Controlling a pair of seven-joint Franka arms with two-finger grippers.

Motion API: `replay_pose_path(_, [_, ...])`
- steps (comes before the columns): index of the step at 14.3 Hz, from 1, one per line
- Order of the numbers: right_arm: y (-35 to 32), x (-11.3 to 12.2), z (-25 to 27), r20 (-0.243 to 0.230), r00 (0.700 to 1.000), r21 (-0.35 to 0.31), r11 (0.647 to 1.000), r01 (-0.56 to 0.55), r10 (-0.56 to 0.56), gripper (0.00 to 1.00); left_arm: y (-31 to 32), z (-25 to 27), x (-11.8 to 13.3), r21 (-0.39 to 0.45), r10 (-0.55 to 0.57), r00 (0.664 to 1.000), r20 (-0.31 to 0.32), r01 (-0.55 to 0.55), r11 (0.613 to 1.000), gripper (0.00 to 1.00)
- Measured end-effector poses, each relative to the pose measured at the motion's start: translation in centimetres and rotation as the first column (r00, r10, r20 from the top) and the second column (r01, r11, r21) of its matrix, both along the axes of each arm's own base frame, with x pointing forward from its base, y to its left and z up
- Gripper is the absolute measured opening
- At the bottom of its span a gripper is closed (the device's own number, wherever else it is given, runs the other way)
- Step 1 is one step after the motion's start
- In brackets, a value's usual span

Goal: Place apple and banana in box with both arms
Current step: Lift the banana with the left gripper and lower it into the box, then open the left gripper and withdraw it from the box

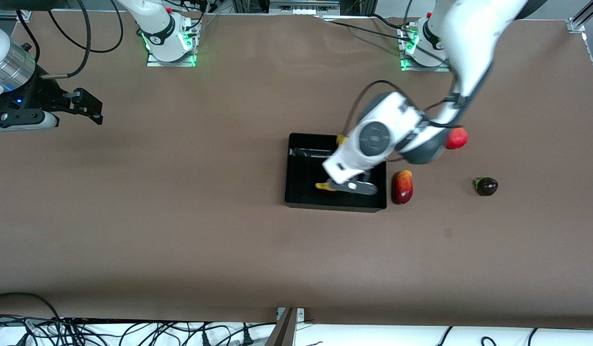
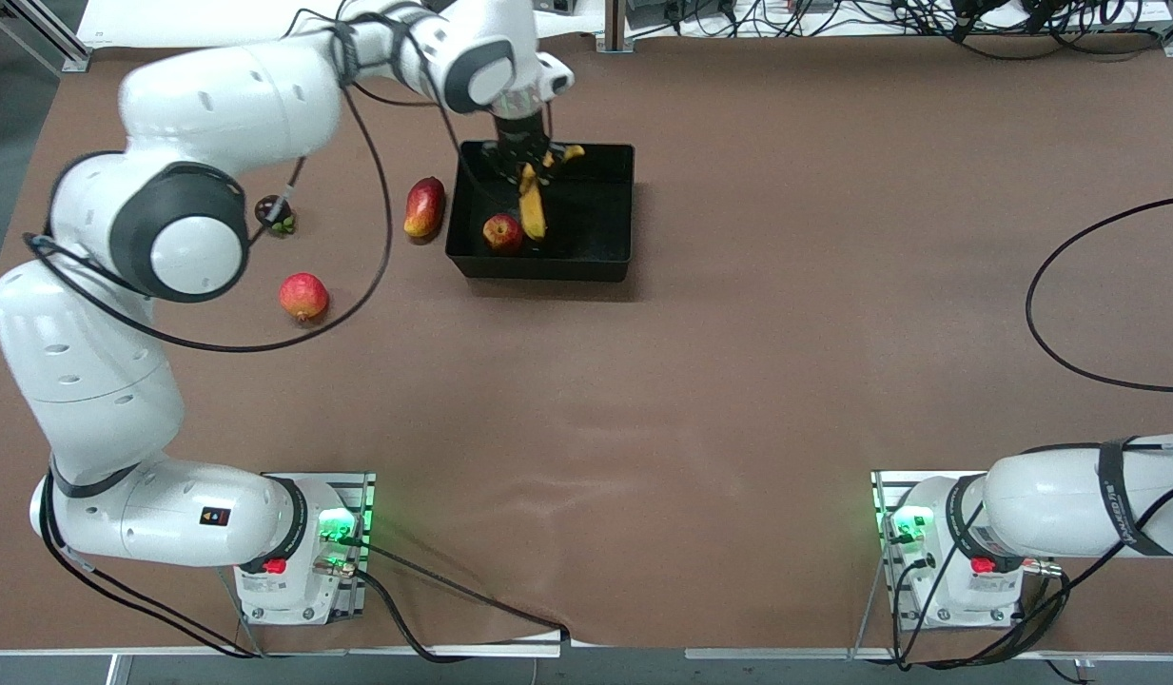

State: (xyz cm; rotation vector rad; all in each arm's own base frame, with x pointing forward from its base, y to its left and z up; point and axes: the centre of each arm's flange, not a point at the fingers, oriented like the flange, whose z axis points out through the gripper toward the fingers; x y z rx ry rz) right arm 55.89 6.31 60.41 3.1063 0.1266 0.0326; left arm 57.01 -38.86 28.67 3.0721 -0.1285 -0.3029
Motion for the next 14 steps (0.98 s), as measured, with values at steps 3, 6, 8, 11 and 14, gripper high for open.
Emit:
replay_pose_path(3, [0.0,0.0,0.0,0.0,1.0,0.0,1.0,0.0,0.0,1.0,-1.8,-3.6,-0.7,0.004,0.006,1.0,0.02,-0.006,1.0,0.33])
replay_pose_path(6, [0.0,0.0,0.0,0.0,1.0,0.0,1.0,0.0,0.0,1.0,-1.0,-5.9,-0.1,0.006,0.023,1.0,0.01,-0.023,1.0,0.33])
replay_pose_path(8, [0.0,0.0,0.0,0.0,1.0,0.0,1.0,0.0,0.0,1.0,-0.9,-6.6,0.0,0.005,0.027,1.0,0.005,-0.027,1.0,0.4])
replay_pose_path(11, [0.1,0.0,0.0,0.0,1.0,0.0,1.0,-0.003,0.003,1.0,-0.1,-5.6,1.0,-0.003,0.045,0.999,0.021,-0.045,0.999,0.67])
replay_pose_path(14, [0.3,0.0,0.1,0.001,1.0,0.009,1.0,-0.003,0.003,1.0,2.7,-1.3,3.2,0.025,0.079,0.996,0.042,-0.08,0.996,0.95])
